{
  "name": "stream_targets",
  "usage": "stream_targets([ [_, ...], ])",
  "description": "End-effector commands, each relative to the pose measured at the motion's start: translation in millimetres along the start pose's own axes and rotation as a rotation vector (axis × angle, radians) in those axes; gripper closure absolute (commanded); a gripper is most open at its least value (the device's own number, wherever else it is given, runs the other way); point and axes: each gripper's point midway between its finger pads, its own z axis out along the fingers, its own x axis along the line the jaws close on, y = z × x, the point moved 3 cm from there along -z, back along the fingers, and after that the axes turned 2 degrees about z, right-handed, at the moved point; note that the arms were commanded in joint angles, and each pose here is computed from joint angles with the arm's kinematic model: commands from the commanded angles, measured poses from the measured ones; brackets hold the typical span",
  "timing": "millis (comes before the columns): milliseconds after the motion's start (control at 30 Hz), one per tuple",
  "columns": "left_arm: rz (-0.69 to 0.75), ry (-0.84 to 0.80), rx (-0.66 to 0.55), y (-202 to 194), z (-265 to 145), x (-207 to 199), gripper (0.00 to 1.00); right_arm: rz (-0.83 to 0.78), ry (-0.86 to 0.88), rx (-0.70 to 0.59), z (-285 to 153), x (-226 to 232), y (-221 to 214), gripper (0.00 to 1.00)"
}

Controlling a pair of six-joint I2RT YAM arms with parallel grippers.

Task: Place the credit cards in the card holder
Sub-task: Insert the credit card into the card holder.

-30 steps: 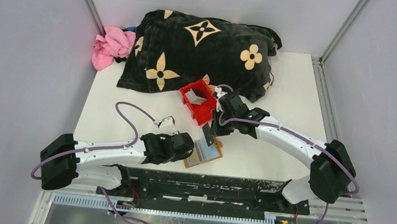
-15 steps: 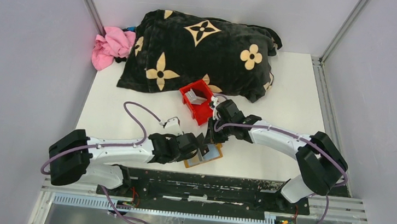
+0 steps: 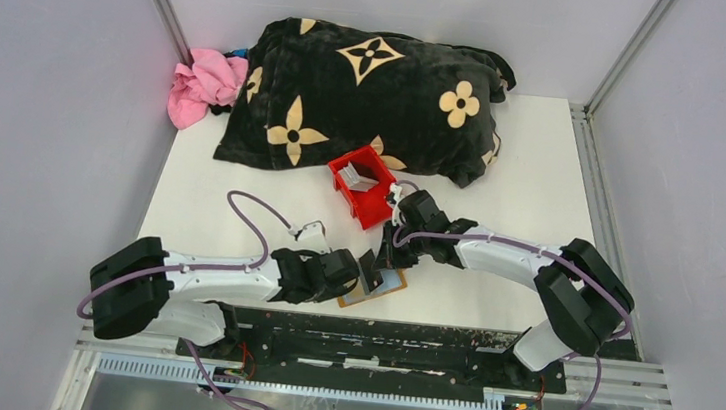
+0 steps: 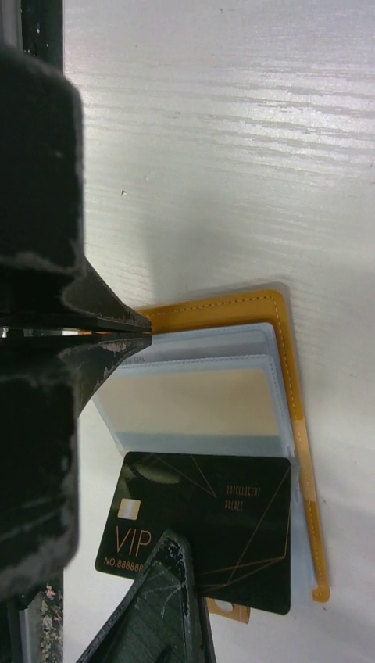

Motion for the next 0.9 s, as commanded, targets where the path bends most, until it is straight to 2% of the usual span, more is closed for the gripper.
stream_targets([
  [0, 0.002, -0.012, 0.001, -1.2, -1.4, 1.2, 0.93, 0.001, 0.037, -0.039, 2.9, 3.7, 7.5, 0.99],
  [300, -0.006, -0.010, -0.025, 7.5, -11.4, 1.0, 0.93, 0.006, 0.055, -0.066, -3.8, 7.5, 15.0, 0.99],
  [567, -0.037, -0.100, -0.092, 30.9, -34.9, -20.8, 0.93, 0.009, 0.056, -0.086, -11.5, 6.2, 19.6, 0.99],
  [700, -0.014, -0.138, -0.092, 31.1, -32.7, -34.5, 0.92, 0.017, 0.052, -0.083, -10.8, 1.1, 18.8, 0.99],
  [867, 0.036, -0.102, -0.056, 21.6, -20.0, -38.2, 0.92, 0.029, 0.057, -0.066, -5.8, -4.4, 16.6, 0.99],
])
